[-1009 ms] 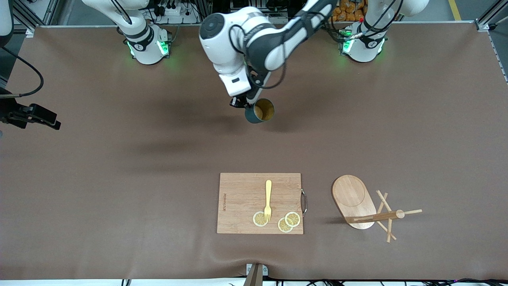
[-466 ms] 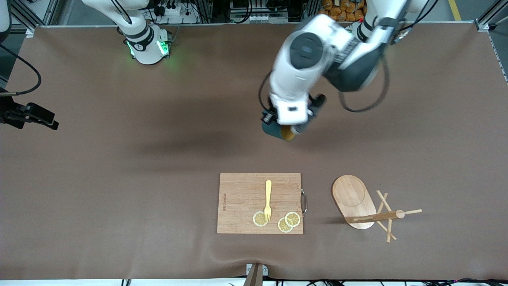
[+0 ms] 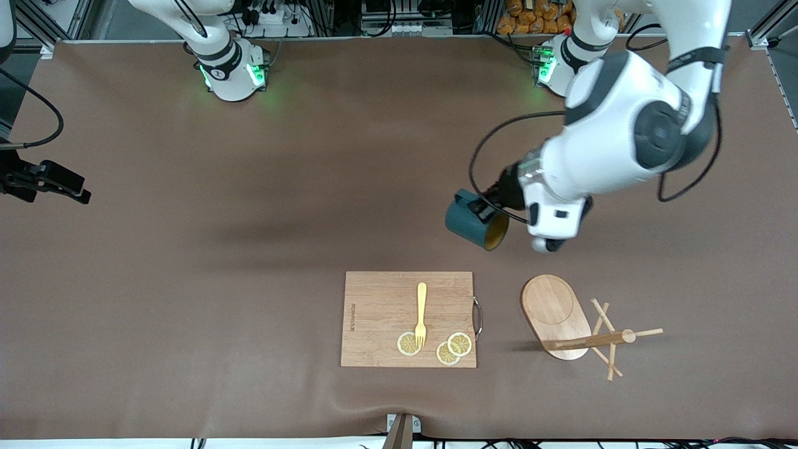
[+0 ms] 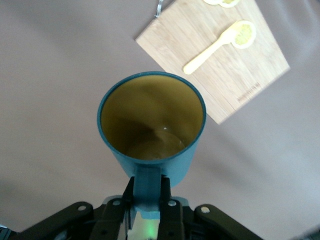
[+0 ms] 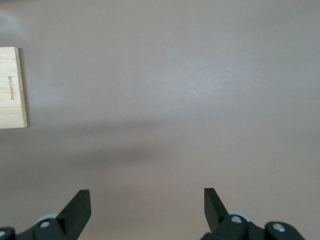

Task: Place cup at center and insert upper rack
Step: 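Lift the teal mug with the left gripper toward the wooden stand, then hang the teal mug onto a stand peg with the left gripper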

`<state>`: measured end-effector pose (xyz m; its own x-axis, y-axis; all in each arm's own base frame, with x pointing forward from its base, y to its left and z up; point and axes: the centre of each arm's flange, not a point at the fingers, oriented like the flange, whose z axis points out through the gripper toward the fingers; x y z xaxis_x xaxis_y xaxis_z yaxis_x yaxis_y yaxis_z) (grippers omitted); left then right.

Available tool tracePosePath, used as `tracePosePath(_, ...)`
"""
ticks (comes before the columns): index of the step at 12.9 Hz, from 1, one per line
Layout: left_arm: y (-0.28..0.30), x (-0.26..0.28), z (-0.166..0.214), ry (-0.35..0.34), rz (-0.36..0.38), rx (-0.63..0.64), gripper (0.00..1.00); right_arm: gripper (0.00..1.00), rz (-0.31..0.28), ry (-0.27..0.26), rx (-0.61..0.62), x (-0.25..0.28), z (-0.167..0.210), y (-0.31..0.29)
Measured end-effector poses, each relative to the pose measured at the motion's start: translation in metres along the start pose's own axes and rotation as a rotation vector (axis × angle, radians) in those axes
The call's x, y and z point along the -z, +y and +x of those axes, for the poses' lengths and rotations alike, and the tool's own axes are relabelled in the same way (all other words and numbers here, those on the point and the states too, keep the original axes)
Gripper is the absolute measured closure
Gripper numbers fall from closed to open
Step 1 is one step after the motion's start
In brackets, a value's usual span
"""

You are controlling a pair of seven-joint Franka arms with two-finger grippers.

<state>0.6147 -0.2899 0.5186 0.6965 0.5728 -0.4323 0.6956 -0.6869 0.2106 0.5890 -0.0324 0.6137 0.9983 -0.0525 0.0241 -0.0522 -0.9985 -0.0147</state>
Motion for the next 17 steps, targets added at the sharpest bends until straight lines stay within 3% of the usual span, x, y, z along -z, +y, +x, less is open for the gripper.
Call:
tracePosePath(4,-0.049,0.029,0.093,-0.179,-0.128,-0.068,0.79,0.0,0.0,0.0,0.0,0.0,0.0,0.0)
tracePosePath(10,-0.105,0.034,0.191,-0.361,-0.311,-0.037,0.79,0.0,0.0,0.0,0.0,0.0,0.0,0.0)
tracePosePath(12,-0.121,0.035,0.212,-0.38,-0.348,-0.07,0.79,0.0,-0.001,0.0,0.0,0.0,0.0,0.0)
tracePosePath(17,-0.149,0.033,0.239,-0.365,-0.361,-0.183,0.79,0.0,-0.001,0.0,0.0,0.0,0.0,0.0)
